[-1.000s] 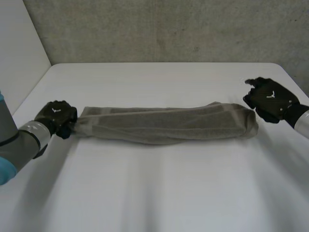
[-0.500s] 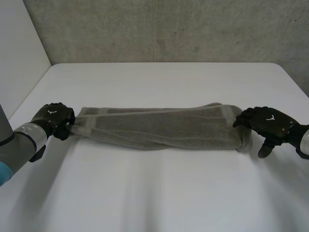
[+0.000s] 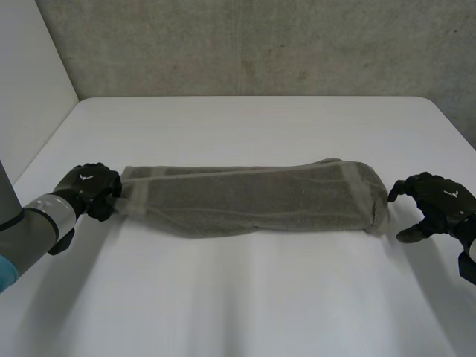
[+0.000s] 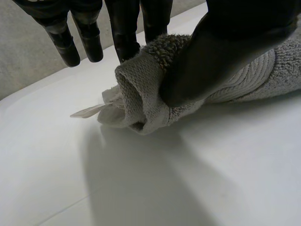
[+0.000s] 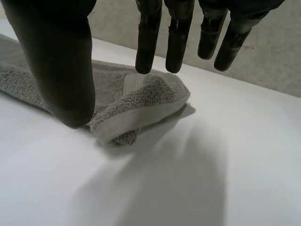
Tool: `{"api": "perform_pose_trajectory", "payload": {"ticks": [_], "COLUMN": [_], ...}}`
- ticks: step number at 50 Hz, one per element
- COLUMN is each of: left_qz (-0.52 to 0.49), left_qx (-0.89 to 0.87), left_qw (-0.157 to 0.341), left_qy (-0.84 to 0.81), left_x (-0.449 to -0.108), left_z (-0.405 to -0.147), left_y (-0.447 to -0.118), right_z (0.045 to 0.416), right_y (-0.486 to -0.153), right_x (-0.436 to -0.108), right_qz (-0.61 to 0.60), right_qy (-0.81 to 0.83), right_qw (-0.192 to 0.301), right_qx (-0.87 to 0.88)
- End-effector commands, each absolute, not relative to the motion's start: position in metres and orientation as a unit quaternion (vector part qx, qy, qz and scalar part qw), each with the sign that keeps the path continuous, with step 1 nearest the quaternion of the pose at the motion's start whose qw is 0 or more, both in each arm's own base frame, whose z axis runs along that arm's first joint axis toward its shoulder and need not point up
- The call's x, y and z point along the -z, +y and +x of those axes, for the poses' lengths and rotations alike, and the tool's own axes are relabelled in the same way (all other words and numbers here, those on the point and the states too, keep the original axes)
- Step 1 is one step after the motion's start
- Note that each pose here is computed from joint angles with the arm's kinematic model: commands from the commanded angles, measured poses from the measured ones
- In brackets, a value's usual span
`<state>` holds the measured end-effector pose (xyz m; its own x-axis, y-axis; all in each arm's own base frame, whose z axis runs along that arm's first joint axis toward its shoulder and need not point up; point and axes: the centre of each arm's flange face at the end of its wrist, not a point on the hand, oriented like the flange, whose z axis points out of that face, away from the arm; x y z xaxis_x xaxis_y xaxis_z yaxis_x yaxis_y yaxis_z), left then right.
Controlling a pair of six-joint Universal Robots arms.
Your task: Fold the towel.
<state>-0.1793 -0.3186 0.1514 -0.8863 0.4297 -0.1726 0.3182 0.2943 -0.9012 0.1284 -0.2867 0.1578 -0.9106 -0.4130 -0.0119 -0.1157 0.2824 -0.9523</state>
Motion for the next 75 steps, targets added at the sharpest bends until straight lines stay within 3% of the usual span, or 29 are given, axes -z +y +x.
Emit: {"api": "perform_pose_trajectory", "payload": {"ticks": [1, 8, 26, 38, 75], "left_qz": [-0.234, -0.234, -0.235, -0.235, -0.234], "left_qx": [-0.544, -0.543, -0.543, -0.541, -0.541], "left_qw": [0.053, 0.053, 0.054, 0.054, 0.053], "left_qy": [-0.804, -0.804, -0.805, -0.806, -0.806], "left_x": [-0.150, -0.150, -0.149, -0.148, -0.148], "left_z": [-0.181, -0.181, -0.181, -0.180, -0.180], "left_y": [-0.316, -0.316, -0.316, -0.315, -0.315], "right_z": [0.127, 0.130, 0.140, 0.154, 0.154], "right_y": [-0.288, -0.291, -0.302, -0.310, -0.334], "right_x": [-0.151, -0.131, -0.122, -0.119, -0.100], "right_qz": [-0.150, -0.145, -0.150, -0.135, -0.137], "right_qy": [0.792, 0.809, 0.806, 0.802, 0.798], "right_qw": [0.125, 0.132, 0.115, 0.149, 0.125], "right_qx": [0.579, 0.555, 0.560, 0.562, 0.573]}}
